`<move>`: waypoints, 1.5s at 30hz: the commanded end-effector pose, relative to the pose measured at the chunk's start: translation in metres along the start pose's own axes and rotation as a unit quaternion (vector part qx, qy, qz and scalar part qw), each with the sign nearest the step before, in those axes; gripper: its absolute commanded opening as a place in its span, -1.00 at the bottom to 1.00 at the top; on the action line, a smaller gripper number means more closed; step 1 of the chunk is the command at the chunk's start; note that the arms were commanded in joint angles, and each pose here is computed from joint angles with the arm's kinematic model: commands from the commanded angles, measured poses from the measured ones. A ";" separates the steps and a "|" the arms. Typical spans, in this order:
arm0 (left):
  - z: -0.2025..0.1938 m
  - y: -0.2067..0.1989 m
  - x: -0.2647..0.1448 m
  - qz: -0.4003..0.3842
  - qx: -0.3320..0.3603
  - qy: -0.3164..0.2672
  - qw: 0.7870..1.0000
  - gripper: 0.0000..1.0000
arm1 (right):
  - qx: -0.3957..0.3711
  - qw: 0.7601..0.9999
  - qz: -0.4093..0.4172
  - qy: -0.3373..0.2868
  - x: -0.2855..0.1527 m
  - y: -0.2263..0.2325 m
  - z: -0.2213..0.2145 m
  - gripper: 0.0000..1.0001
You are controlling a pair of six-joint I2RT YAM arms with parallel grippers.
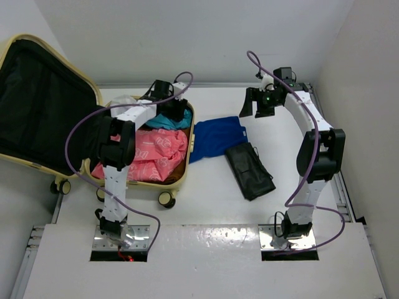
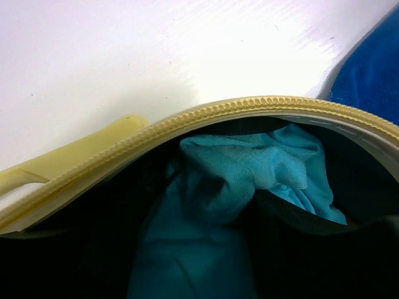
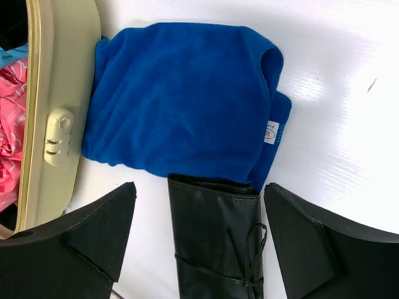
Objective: Pack the luggage
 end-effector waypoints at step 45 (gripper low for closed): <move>-0.016 -0.177 0.040 -0.171 0.323 0.124 0.923 0.71 | 0.070 0.996 -0.037 -0.034 -0.065 -0.034 -0.021 0.74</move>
Point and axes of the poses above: each gripper's point midway between its finger pads, its own x axis out along the fingers, its own y axis along the line the jaws close on, z = x × y, the point moved 10 cm from there along -x, back along the fingers, and after that the axes turned 3 degrees about x, right-handed, at the moved point
